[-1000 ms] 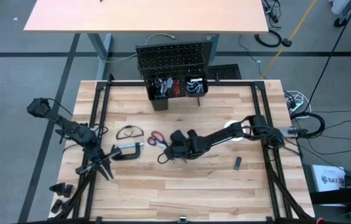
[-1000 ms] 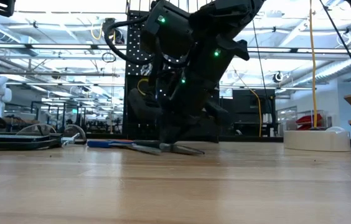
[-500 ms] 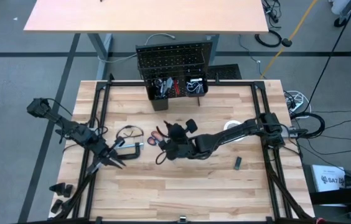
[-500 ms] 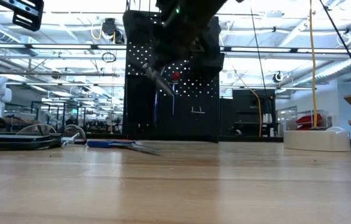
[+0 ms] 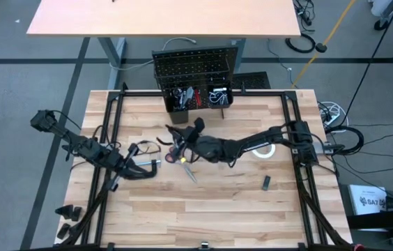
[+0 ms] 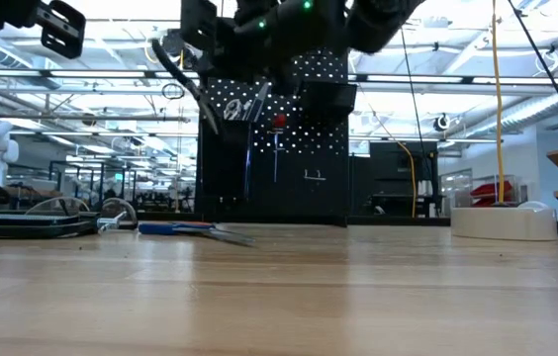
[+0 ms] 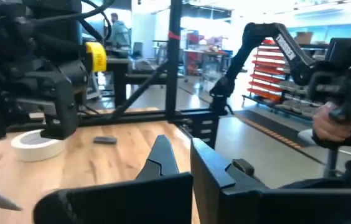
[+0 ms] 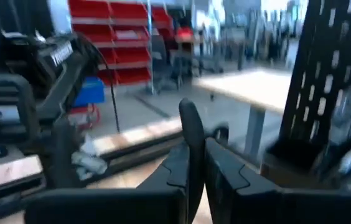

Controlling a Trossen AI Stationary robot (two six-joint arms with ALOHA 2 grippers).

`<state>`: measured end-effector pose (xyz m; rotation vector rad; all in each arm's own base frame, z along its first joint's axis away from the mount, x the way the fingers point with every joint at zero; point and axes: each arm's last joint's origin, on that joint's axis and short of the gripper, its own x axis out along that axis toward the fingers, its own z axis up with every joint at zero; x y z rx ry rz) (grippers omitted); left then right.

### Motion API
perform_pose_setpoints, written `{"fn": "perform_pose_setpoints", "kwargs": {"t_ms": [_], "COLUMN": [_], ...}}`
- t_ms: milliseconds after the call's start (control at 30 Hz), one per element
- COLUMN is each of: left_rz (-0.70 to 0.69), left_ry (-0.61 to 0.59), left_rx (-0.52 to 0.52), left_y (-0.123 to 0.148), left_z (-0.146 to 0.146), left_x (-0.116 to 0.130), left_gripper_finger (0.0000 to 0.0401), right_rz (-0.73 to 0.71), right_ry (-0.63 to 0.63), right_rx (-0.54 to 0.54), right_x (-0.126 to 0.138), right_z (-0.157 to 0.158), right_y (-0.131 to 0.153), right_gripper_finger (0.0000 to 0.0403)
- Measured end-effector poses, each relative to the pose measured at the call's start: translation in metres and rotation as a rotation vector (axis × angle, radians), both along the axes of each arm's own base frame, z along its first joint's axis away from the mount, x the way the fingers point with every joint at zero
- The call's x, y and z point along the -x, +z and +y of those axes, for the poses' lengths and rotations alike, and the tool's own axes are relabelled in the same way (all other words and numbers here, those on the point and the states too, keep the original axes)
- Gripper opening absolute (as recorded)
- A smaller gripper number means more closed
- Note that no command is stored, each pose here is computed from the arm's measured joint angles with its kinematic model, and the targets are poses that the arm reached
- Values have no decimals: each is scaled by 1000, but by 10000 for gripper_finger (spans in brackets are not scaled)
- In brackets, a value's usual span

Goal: Hang tools onto peg board
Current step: Put the long nose pliers on the left black bin on the peg board

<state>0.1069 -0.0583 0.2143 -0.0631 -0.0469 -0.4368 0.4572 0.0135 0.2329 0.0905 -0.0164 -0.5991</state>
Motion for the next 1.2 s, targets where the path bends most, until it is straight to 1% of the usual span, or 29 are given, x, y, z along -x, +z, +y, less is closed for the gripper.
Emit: {"fn": "perform_pose_setpoints", "kwargs": {"t_ms": [67,167,233,367,433,567,667,767,867,1033,1133,1200], "left_rz": [1,-5,-13,-22,-26,-24,-26,-33,-32,-30,-30,-30], "left_ry": [11,13,15,29,29,62,93,97,98,98,98,101], "left_rx": [0,-13,-26,-23,-20,-19,-25,-42,-43,-43,-44,-43], "left_y": [0,0,0,1,1,1,1,1,1,1,1,1], "left_z": [0,0,0,1,1,2,3,3,3,3,3,3], "left_x": [0,0,0,0,0,-1,-1,-1,-1,-1,-1,-1], "left_gripper_finger": [0,0,0,0,0,0,0,0,0,0,0,0], "right_rz": [-25,-64,-96,-170,-216,-251,-293,-340,-370,-363,-360,-354], "right_ry": [3,-37,-69,-93,-89,-35,-25,-31,-59,-128,-170,-187], "right_rx": [103,245,284,295,288,271,312,341,344,329,333,338], "right_x": [1,3,5,8,7,5,5,6,9,10,4,-5], "right_z": [-5,-14,-22,-45,-57,-75,-83,-86,-90,-100,-103,-104], "right_y": [6,19,25,32,30,20,17,16,19,21,24,22], "right_gripper_finger": [16,16,16,16,16,16,16,16,16,16,16,16]}}
